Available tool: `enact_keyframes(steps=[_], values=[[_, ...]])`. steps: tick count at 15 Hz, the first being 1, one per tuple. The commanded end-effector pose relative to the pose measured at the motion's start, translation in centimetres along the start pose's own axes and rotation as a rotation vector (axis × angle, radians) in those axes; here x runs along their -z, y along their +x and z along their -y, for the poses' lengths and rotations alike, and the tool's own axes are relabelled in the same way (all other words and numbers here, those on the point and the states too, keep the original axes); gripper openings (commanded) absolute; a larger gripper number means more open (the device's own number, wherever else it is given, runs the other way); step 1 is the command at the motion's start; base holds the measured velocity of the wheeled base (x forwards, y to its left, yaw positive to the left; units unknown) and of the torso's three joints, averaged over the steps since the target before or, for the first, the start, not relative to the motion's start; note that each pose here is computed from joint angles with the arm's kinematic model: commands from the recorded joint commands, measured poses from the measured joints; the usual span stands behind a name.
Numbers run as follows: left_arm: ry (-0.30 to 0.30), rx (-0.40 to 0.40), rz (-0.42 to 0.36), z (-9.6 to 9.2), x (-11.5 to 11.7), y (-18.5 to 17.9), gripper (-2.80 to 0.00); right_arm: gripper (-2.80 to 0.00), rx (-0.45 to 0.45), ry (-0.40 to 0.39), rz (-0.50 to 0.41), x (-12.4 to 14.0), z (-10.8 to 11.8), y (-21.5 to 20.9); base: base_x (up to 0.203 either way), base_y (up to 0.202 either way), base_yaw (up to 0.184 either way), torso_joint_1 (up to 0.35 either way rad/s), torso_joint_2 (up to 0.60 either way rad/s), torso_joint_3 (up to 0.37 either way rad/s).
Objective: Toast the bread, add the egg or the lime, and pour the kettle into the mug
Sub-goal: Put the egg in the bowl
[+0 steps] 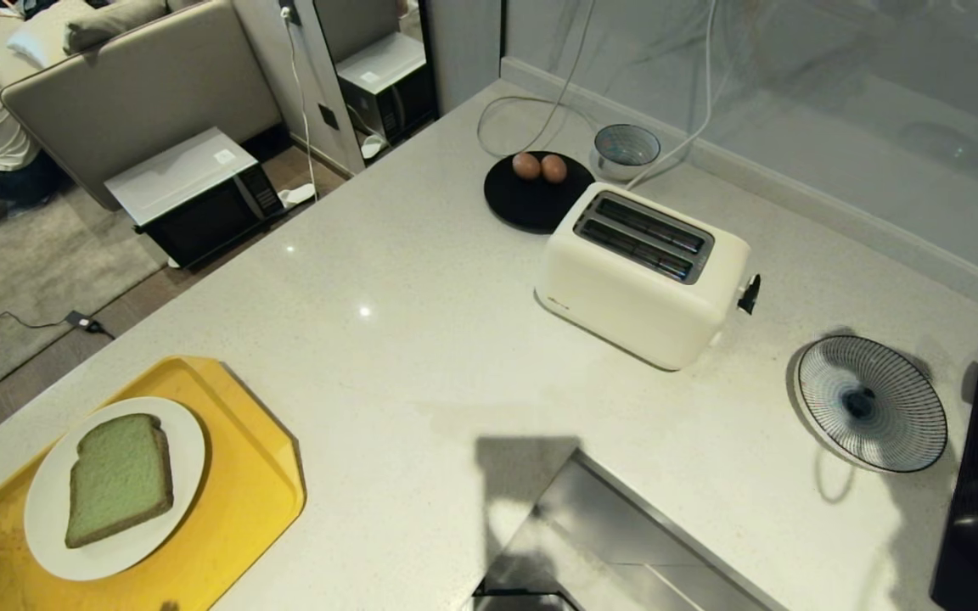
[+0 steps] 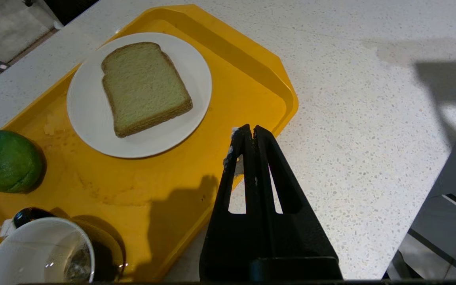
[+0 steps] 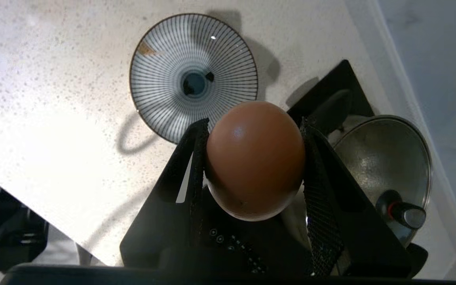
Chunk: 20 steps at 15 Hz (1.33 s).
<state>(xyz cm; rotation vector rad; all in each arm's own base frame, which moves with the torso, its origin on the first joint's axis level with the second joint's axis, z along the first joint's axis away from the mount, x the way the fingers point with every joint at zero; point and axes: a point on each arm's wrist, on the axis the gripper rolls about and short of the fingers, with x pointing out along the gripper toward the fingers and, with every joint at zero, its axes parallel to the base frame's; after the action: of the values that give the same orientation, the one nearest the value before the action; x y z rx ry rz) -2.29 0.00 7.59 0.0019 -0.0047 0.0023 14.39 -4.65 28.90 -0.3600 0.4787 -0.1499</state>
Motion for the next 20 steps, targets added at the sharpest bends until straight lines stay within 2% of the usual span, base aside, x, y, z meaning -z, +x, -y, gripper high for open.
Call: enact_keyframes(steps=[1,7,20], values=[[0.000,-0.001,0.001,0.0,0.0,0.0,-2.80,-2.80,-0.004,-0.006,0.009,-0.1,0.0,-0.1,-0.012,-0.005,0.080,0.004,0.00,0.006],[0.000,-0.001,0.001,0.0,0.0,0.0,-2.80,-2.80,-0.022,-0.026,0.062,-0.6,-0.5,-0.2,-0.001,-0.008,0.171,0.002,0.00,0.001],[0.000,-0.001,0.001,0.0,0.0,0.0,-2.80,-2.80,-0.130,-0.108,0.120,-1.3,-2.3,-0.4,0.001,-0.009,0.174,0.004,0.00,0.001]])
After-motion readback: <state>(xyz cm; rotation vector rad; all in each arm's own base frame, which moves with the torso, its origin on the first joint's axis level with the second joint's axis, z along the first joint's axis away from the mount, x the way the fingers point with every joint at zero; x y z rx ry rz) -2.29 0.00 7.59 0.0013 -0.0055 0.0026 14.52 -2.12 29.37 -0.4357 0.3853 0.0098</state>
